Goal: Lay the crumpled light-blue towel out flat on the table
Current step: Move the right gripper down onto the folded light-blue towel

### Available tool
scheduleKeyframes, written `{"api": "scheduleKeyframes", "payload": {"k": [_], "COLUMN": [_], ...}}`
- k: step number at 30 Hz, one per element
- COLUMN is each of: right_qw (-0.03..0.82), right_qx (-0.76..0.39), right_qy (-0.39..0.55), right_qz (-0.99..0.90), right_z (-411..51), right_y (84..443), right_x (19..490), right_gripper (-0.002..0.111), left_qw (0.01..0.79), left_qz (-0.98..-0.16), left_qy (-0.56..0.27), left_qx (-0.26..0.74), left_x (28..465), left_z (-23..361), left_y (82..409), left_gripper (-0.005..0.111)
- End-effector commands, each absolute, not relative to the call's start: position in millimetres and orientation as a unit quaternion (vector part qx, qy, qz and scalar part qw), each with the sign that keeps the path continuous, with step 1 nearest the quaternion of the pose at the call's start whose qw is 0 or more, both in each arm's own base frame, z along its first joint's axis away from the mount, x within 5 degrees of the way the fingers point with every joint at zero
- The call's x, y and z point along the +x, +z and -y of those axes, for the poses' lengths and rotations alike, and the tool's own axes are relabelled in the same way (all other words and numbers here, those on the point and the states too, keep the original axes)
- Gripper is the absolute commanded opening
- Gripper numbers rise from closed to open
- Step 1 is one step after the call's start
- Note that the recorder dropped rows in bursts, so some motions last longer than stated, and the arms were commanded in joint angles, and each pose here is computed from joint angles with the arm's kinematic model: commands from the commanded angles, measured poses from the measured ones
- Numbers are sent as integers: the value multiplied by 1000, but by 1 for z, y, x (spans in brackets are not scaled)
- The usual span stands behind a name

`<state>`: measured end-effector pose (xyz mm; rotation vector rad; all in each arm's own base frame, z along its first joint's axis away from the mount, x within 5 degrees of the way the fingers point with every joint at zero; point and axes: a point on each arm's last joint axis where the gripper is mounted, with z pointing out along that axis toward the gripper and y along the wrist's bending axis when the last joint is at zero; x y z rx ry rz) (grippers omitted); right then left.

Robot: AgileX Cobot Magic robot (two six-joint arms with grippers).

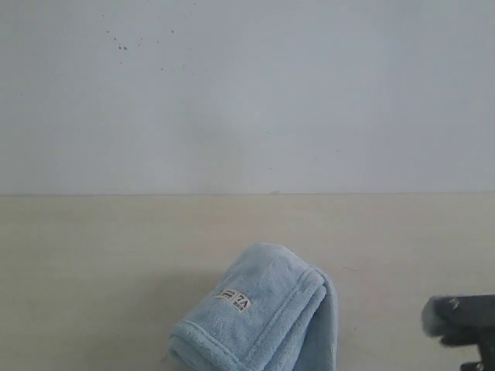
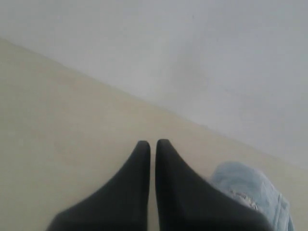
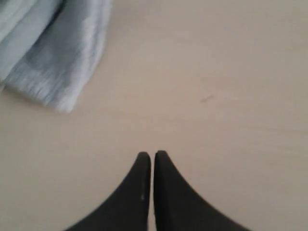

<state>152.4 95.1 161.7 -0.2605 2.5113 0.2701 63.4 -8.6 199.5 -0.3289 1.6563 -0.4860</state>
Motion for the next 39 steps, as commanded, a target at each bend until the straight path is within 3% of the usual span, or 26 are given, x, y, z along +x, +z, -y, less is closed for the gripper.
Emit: {"api": "scheduleKeyframes", "payload": {"k": [1,5,9,15,21,25,31,36,38,39], "right_qw": [250,204,209,185,49,46,44,47,57,66], "right_qx": [-223,-268,-311,-282,-213,-159,-206,-263,-269,-267], "right_qy": [37,-41,-42,-3,192,292,282,256,249,245], "right_qz": [-941,-941,-926,-941,-957,-942,-936,-929,-929,-930], "right_z": [-117,-119,-133,-140,-107,-88,-110,-136,-139,-139], "right_y": [170,188,218,244,233,208,175,153,150,150], "right_x": [124,124,135,189,254,282,292,291,292,294], "right_gripper": [2,2,2,2,2,2,3,3,9,19], "left_qw": [591,597,561,388,365,415,459,415,392,383], "left_qz": [-766,-772,-805,-876,-892,-876,-858,-886,-895,-899], "left_qy": [-225,-214,-157,-88,-101,-91,-81,-92,-92,-95], "left_qx": [-117,-32,113,273,247,229,216,187,190,193], "left_x": [71,82,102,147,183,198,208,221,226,228], "left_z": [16,26,43,68,82,84,85,90,93,94], "left_y": [194,232,269,253,240,245,248,223,216,216], "left_gripper": [4,4,4,4,4,4,4,4,4,4]}}
